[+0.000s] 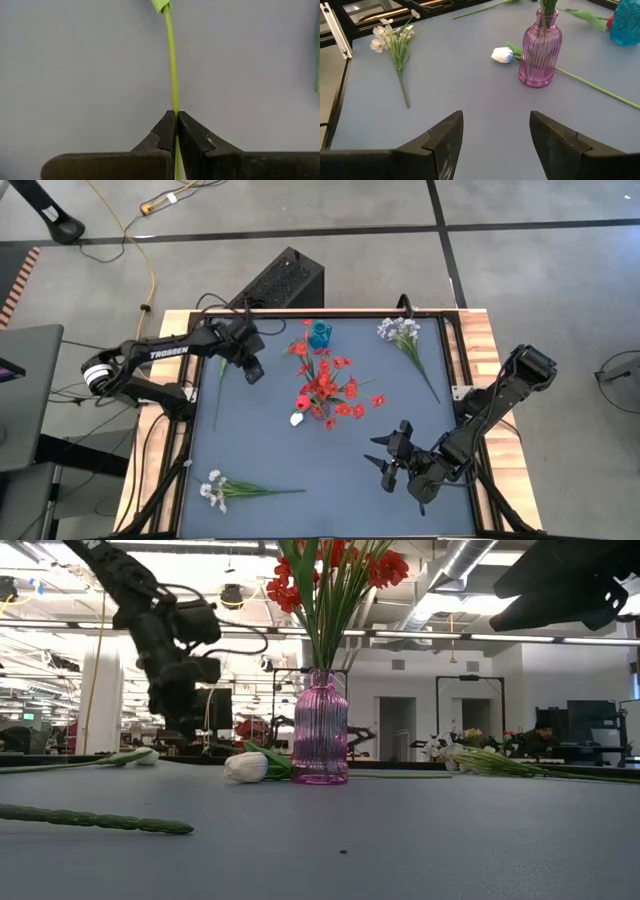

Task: Sort flowers into vase by color
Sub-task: Put the red tulip into the violet vase

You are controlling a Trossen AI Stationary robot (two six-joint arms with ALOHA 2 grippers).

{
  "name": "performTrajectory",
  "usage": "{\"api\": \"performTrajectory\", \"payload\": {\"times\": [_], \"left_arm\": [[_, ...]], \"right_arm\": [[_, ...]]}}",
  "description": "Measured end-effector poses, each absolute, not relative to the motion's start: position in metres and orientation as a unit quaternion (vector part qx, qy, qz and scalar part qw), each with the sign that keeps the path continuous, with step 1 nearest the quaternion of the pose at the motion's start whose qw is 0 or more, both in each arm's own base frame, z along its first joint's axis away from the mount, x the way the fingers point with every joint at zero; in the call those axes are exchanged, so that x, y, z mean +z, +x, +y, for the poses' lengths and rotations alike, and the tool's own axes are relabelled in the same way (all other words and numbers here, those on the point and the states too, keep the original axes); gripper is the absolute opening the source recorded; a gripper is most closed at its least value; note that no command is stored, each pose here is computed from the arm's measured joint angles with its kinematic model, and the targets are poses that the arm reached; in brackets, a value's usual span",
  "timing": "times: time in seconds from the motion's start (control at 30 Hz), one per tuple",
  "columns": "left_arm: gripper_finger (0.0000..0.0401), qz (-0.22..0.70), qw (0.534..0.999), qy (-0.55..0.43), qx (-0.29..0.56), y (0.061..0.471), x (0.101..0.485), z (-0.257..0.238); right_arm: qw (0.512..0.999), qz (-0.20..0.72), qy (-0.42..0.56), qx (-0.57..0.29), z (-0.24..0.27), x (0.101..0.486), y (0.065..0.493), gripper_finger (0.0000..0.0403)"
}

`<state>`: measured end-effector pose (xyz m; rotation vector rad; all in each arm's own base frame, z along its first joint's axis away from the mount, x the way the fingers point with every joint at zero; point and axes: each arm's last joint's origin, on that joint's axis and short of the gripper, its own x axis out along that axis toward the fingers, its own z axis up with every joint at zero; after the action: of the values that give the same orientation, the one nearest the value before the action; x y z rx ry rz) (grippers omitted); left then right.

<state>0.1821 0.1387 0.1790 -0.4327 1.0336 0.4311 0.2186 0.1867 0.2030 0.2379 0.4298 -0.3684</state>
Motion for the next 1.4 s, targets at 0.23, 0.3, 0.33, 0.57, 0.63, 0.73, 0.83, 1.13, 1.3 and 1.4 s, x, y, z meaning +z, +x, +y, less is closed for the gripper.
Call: {"api": "performTrajectory", "payload": {"times": [0.23,0.3,0.33,0.57,0.63,0.73,0.83,1.13,1.3,1.4], "left_arm": [[0.0003,0.492,0.814,-0.23,0.209,0.172,0.156,0.131],[0.0013,0.496,0.811,-0.23,0.208,0.171,0.153,0.129],[0.0021,0.496,0.812,-0.229,0.207,0.171,0.153,0.13],[0.0107,0.48,0.829,-0.202,0.204,0.179,0.156,0.127],[0.013,0.484,0.83,-0.189,0.205,0.182,0.156,0.123],[0.0157,0.491,0.829,-0.164,0.213,0.186,0.156,0.119],[0.0169,0.494,0.829,-0.153,0.212,0.187,0.156,0.116],[0.0162,0.498,0.823,-0.141,0.234,0.188,0.156,0.115],[0.016,0.491,0.826,-0.153,0.229,0.185,0.146,0.111],[0.0159,0.491,0.824,-0.156,0.234,0.18,0.137,0.108]], "right_arm": [[0.953,0.212,0.117,-0.181,0.187,0.203,0.219,0.0253],[0.953,0.212,0.117,-0.181,0.187,0.203,0.219,0.0253],[0.953,0.212,0.117,-0.181,0.187,0.203,0.219,0.0253],[0.953,0.212,0.114,-0.183,0.186,0.203,0.219,0.0253],[0.953,0.213,0.113,-0.184,0.185,0.203,0.22,0.0253],[0.953,0.214,0.107,-0.186,0.184,0.203,0.221,0.0253],[0.953,0.214,0.105,-0.188,0.182,0.203,0.222,0.0253],[0.953,0.21,0.11,-0.186,0.183,0.204,0.222,0.0253],[0.953,0.21,0.111,-0.186,0.183,0.204,0.223,0.0253],[0.953,0.21,0.111,-0.186,0.183,0.204,0.223,0.0253]]}}
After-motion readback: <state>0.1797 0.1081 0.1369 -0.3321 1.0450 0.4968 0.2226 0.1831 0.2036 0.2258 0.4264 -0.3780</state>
